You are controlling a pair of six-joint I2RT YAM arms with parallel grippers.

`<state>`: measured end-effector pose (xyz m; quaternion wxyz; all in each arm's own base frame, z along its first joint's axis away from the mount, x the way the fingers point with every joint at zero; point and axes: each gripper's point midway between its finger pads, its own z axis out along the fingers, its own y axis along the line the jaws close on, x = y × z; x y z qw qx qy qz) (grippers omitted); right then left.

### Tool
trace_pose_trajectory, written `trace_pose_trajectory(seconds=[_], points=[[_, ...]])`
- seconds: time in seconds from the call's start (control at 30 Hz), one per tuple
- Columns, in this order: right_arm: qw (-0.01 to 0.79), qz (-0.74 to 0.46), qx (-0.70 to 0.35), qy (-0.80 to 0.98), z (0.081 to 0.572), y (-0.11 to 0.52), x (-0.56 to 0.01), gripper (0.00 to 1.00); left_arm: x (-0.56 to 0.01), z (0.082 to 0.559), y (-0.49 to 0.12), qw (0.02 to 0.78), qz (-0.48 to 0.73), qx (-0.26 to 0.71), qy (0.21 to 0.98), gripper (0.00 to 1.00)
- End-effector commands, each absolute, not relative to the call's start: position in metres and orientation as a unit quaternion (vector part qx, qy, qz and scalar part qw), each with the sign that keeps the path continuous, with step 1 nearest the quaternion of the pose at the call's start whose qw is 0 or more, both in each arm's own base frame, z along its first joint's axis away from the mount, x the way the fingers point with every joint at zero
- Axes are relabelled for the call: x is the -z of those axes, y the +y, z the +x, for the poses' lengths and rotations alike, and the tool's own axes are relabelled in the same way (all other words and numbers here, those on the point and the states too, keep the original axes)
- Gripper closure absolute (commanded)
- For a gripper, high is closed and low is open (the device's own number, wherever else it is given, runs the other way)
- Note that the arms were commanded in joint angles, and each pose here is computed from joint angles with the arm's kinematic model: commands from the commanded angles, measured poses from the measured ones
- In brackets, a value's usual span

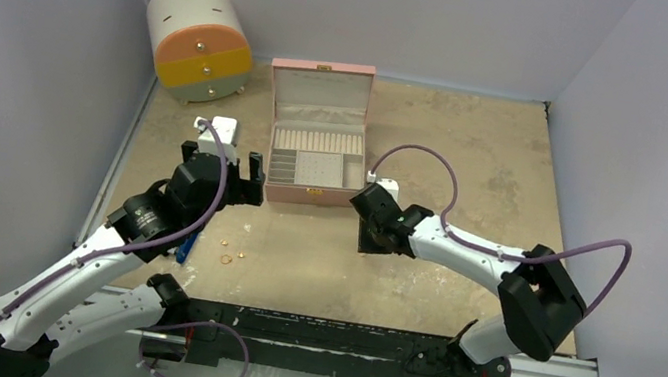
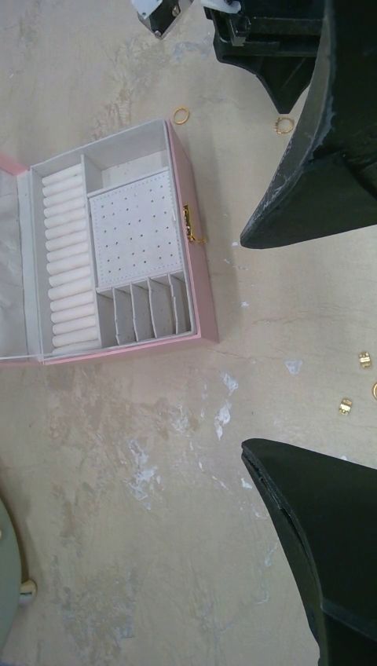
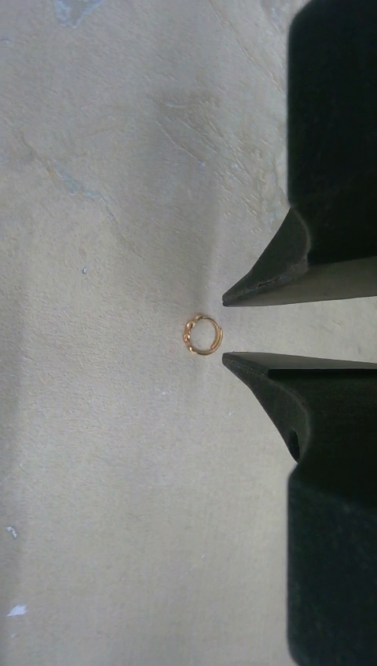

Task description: Organize the mixed jewelry

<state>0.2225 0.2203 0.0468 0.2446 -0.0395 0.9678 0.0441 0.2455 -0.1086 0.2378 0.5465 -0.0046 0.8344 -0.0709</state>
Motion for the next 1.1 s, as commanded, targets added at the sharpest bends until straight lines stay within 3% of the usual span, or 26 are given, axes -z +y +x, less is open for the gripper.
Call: trace_pose_trajectory(seconds=[0.0,1.07], points=[[0.252,-0.107,-0.07,0.959,0.231,0.227,-0.046,0.69,-0.246,0.248,-0.111,0.557,-0.009,0.077,0.827,0.09],[0.223,-0.177,-0.081,0.955,0.231,0.216,-0.014,0.73,-0.241,0.251,-0.11,0.551,-0.01,0.066,0.832,0.09]])
